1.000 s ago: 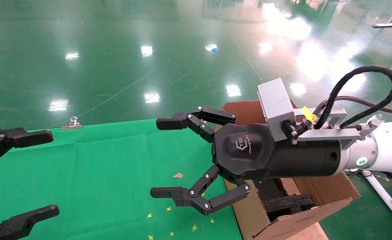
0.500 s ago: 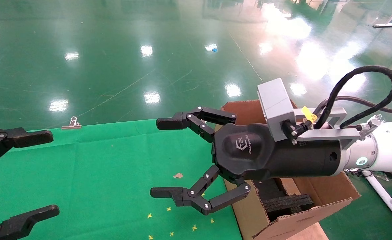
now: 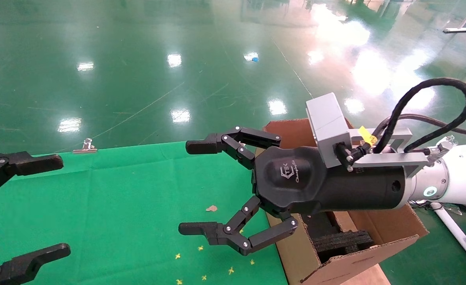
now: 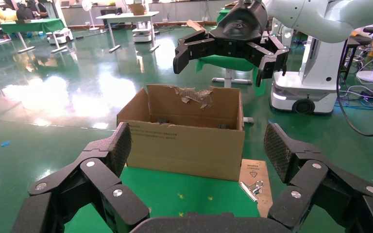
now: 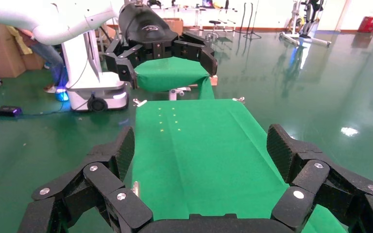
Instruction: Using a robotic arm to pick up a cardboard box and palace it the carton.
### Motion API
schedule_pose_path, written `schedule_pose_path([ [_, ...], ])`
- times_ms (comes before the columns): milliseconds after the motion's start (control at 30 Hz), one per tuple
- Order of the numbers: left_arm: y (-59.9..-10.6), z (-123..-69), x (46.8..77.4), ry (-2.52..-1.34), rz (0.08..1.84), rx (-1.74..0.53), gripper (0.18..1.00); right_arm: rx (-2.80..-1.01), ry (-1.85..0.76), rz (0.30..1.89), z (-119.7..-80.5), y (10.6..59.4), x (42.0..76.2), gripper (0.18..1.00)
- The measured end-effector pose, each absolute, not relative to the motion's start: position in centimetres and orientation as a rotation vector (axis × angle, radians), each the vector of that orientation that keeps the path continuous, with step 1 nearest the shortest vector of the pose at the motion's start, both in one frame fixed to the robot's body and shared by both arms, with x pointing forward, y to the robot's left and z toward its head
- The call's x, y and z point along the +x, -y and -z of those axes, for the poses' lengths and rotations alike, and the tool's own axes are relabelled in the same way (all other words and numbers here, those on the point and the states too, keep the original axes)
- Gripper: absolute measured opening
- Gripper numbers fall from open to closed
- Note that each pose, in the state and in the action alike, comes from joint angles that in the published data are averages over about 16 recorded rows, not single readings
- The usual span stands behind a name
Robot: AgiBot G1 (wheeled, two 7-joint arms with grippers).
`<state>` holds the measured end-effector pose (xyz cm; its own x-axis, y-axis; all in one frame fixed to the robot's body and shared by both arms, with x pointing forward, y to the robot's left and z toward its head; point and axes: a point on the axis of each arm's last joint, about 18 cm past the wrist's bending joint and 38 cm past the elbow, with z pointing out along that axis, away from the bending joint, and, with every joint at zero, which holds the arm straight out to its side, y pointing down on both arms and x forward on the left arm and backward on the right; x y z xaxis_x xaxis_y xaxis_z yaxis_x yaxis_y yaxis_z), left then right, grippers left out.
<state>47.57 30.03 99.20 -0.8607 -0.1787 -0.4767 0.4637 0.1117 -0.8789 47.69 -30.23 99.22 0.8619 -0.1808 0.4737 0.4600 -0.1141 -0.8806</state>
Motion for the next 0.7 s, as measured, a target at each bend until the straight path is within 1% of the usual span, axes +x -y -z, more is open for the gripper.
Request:
schedule_pose_path([
  [700, -30.03, -99.20, 47.57, -1.924, 1.799, 0.276, 1.001, -1.598, 0.224, 0.551, -99.22, 30.23, 47.69, 1.000],
])
